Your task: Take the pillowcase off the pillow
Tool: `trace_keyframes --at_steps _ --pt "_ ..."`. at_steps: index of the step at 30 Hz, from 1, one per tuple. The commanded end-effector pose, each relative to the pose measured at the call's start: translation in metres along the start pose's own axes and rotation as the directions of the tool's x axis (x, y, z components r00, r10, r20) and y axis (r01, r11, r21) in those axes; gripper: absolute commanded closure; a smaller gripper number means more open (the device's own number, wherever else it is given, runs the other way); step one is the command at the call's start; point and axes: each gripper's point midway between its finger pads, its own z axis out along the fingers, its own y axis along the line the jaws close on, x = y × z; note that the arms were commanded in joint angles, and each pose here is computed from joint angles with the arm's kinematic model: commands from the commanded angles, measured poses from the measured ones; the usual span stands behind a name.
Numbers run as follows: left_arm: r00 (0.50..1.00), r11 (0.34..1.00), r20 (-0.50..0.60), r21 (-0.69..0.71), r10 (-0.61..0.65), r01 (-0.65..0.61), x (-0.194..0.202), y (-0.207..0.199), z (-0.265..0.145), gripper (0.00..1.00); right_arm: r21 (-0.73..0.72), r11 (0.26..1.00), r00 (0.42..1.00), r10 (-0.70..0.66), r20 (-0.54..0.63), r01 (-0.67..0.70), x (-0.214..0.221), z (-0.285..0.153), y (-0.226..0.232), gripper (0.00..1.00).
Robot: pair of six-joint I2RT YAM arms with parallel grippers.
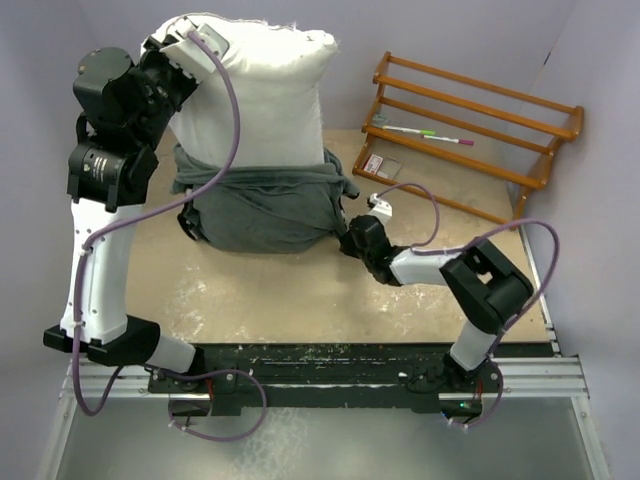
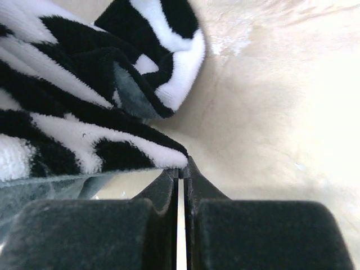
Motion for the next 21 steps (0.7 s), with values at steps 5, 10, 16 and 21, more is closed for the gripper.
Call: trace_keyframes --at_steps 5,10,16,21 --pt "0.947 0.98 0.278 -0.07 -0.159 0.185 -0.066 0.051 -0.066 1.0 -0.112 0.973 0.938 -0.158 0.309 0.201 -0.131 -0.114 0.038 0.61" --pt "0.945 0.979 0.259 0.027 -0.202 0.202 -0.06 0.027 -0.064 1.0 -0.322 0.827 0.831 -0.274 0.484 0.461 -0.202 -0.208 0.128 0.32" --pt "0.95 0.979 0.239 0.04 -0.202 0.198 -0.055 0.022 -0.062 1.0 -0.379 0.631 0.697 -0.383 0.606 0.677 -0.192 -0.238 0.192 0.25" --pt "0.956 0.982 0.225 0.036 -0.19 0.187 -0.053 0.022 -0.064 1.0 -0.358 0.426 0.539 -0.462 0.704 0.831 -0.177 -0.246 0.24 0.26"
